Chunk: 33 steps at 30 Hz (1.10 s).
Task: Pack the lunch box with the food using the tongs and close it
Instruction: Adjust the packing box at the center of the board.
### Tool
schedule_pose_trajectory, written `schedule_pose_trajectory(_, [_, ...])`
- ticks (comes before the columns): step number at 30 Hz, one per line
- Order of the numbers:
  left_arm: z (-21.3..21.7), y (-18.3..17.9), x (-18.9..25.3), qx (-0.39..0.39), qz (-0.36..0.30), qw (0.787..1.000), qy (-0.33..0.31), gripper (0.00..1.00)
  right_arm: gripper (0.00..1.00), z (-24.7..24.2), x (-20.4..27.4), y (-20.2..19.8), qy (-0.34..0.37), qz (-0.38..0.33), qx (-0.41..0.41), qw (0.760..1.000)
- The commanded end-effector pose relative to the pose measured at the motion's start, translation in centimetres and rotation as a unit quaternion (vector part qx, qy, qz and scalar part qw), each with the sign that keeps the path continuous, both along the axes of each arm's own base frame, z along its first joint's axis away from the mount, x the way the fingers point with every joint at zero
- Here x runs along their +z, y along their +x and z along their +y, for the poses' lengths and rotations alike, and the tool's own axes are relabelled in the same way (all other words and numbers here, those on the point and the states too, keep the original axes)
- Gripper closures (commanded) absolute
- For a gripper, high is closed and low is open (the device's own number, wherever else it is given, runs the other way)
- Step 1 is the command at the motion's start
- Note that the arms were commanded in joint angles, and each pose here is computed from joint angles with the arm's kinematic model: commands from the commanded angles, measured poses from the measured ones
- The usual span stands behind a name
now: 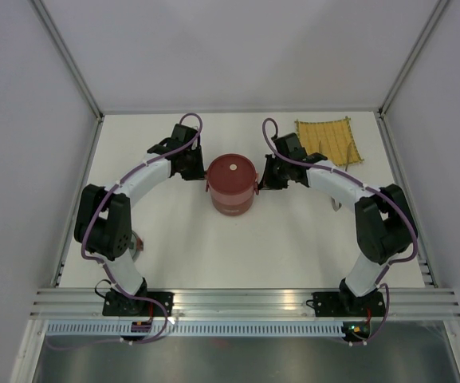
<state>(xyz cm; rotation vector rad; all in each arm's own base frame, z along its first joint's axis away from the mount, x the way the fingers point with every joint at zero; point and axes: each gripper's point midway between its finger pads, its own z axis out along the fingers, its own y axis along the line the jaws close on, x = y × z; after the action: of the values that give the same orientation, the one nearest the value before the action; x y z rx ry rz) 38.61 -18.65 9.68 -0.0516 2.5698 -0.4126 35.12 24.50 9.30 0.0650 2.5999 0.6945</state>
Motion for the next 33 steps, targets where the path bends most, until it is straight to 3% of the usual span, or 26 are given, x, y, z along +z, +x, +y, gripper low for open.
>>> schedule_pose_trajectory(1, [-0.5,-0.5,0.8,-0.016,-0.006,1.000,-0.001,0.86,1.00,1.0,0.7,-0.1,-0.003,-0.008,0.002,1.000])
schedule_pose_trajectory(14, [-0.1,-0.8,0.3,-0.019,-0.002,1.000,0.019,0.86,1.00,0.4,-1.5,0.0,-0.046,-0.013,-0.009,0.999])
schedule_pose_trajectory(27, [-0.7,-0.6,0.5,-0.029,-0.002,0.999,0.035,0.86,0.99,2.8,-4.0,-0.2,-0.067,-0.021,-0.019,0.997])
schedule_pose_trajectory(33, [-0.5,-0.8,0.1,-0.029,0.001,0.999,0.045,0.86,1.00,0.5,-3.2,1.0,-0.109,-0.069,-0.056,0.990])
